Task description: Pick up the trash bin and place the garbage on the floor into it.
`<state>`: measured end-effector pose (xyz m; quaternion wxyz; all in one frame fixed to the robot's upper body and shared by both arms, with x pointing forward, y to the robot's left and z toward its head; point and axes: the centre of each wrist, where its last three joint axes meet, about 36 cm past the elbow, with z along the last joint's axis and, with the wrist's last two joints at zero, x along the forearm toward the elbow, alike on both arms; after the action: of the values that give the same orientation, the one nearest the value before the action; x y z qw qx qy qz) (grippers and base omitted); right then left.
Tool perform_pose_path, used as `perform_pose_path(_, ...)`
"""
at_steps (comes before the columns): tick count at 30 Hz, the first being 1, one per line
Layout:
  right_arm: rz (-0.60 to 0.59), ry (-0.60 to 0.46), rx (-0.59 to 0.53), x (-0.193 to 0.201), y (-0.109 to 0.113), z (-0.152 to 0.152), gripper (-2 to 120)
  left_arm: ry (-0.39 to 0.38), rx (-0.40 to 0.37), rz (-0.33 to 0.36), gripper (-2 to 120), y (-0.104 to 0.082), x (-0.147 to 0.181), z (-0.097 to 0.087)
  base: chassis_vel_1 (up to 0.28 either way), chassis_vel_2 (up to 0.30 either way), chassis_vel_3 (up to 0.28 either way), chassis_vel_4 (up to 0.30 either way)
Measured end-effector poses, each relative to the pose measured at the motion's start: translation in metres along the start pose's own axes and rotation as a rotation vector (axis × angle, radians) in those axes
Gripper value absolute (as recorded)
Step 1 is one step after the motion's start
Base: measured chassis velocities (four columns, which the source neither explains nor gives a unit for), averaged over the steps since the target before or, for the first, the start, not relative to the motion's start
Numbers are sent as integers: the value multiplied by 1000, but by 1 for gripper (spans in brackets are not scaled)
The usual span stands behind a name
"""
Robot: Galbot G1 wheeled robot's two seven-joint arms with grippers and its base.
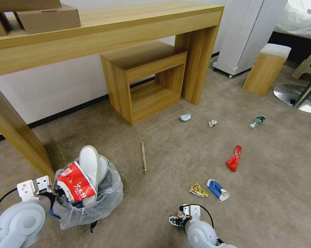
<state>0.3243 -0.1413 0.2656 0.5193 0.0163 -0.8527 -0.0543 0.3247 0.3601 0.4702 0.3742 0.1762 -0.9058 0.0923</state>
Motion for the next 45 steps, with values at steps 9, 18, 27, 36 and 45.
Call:
perform_pose_path(9,16,-12,0,-2,-3,2,100,-3,-2,0,0,0,-1,0,0,0,0,0)
perform_pose_path(18,32,-29,46,-5,-4,6,100,-4,-3,1,0,0,-3,-1,0,0,0,0)
perform_pose_path(27,57,-25,58,-8,-5,12,100,-3,-7,1,0,0,-4,-1,0,0,0,0)
perform_pose_path(36,71,-42,62,-10,-8,9,100,-8,-13,0,0,0,-4,-2,0,0,0,0)
perform_pose_path(45,77,-57,64,-9,-11,6,93,-11,-15,4,0,0,-4,-3,0,0,0,0)
